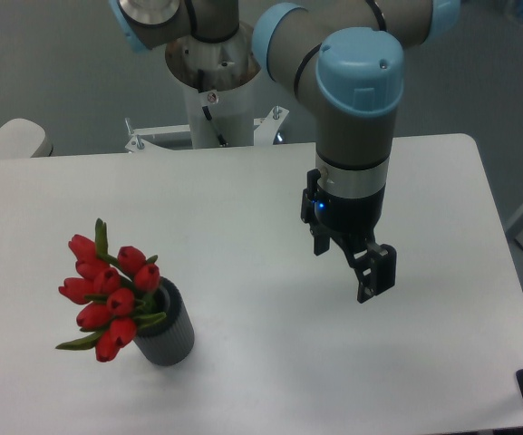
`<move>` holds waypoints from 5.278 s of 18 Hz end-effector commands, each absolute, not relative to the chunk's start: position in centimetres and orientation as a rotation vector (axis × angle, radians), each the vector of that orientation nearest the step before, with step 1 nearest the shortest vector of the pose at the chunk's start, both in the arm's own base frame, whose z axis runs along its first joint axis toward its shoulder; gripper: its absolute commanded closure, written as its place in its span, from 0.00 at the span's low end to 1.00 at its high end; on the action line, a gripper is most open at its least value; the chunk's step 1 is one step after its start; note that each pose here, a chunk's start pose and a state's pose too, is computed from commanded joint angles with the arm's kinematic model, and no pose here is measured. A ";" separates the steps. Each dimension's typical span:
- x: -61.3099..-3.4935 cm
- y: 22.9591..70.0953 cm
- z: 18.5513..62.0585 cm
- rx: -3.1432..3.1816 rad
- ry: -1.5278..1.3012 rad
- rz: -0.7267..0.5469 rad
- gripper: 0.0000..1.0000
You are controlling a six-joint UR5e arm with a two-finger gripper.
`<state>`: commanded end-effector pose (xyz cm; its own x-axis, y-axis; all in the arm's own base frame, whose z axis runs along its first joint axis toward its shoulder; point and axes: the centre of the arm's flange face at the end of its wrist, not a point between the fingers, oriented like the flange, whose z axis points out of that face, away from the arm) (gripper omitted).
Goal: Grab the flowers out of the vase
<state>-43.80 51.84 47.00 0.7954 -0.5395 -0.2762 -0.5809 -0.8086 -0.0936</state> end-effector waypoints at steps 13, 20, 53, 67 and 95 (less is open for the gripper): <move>-42.8 52.1 46.5 -2.724 0.852 0.269 0.00; -41.4 51.1 45.2 -2.713 0.838 0.204 0.00; -35.2 51.9 35.5 -2.252 0.471 -0.362 0.00; -30.4 52.5 34.8 -2.122 0.520 -0.414 0.00; -29.4 56.4 32.3 -2.038 0.607 -0.398 0.57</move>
